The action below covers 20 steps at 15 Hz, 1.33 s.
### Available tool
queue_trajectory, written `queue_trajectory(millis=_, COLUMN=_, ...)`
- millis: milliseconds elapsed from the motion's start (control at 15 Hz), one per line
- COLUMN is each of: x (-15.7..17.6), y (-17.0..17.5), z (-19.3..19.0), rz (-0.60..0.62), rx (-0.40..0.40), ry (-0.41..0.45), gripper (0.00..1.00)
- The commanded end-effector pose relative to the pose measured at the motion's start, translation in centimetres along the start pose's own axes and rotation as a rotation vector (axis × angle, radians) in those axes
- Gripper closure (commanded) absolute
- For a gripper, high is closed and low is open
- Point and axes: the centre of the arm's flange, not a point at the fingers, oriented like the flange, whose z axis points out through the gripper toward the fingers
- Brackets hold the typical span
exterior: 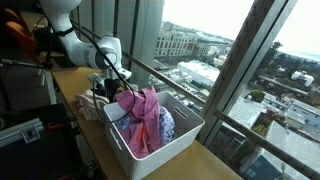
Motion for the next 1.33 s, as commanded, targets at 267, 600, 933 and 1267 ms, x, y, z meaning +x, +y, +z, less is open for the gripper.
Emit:
queue_trajectory(millis=267, x=0.7, y=-0.5, z=-4.7, rz=0.06, rx=0.051, ry=0.055, gripper=0.92)
queue_trajectory(millis=600, x=2.8, y=2.8, z=-15.0, rz=0.111, rx=0.105, ry=0.197, gripper=0.98)
queue_trajectory(millis=933, x=4.3, y=9.6, z=-25.3, rz=0.199, rx=0.125, ry=0.347, gripper=0.97)
queue_trajectory(millis=1267, x=3.4, y=15.5, z=-26.3, rz=0.282, rx=0.105, ry=0.363, gripper=0.97)
